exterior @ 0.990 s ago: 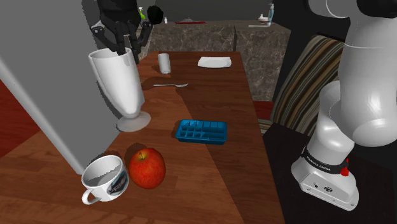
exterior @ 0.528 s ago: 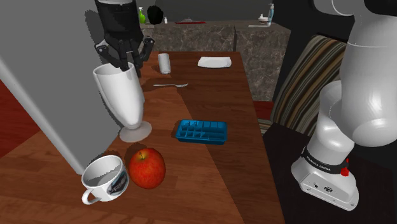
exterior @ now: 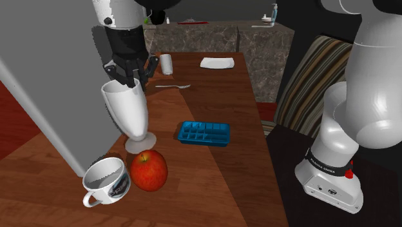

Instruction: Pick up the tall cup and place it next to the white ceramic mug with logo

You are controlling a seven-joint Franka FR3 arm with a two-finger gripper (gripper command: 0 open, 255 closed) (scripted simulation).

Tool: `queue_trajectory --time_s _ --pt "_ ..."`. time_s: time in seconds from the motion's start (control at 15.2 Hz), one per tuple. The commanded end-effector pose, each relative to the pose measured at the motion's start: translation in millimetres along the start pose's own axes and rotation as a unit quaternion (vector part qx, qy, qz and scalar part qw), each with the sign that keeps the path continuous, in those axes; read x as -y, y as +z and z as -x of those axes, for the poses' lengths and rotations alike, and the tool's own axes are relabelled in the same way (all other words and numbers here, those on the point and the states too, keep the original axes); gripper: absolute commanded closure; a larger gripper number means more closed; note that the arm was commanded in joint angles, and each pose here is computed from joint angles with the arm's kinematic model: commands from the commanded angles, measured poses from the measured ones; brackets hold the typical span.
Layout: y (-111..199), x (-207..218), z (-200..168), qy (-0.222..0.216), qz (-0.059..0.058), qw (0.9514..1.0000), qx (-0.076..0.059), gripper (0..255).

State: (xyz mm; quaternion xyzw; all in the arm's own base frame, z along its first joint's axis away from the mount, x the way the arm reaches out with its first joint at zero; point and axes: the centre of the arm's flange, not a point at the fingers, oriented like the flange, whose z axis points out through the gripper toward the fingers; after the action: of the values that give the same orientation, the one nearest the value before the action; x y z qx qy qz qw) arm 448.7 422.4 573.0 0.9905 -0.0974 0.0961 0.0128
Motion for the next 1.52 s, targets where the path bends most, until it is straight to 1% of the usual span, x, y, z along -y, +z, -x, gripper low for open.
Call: queue_trajectory --time_s 0.0,0.59,1.12,1.19,1.45 --pt "10 0 3 0.000 -0.001 1.0000 -0.001 255" --pt "59 1 12 0.000 -0.001 1.0000 -0.001 255" --pt "59 1 12 0.000 -0.001 1.0000 -0.001 255" --pt "59 1 12 0.000 -0.001 1.0000 -0.001 0" --pt "59 1 12 0.000 -0.001 1.0000 -0.001 0"
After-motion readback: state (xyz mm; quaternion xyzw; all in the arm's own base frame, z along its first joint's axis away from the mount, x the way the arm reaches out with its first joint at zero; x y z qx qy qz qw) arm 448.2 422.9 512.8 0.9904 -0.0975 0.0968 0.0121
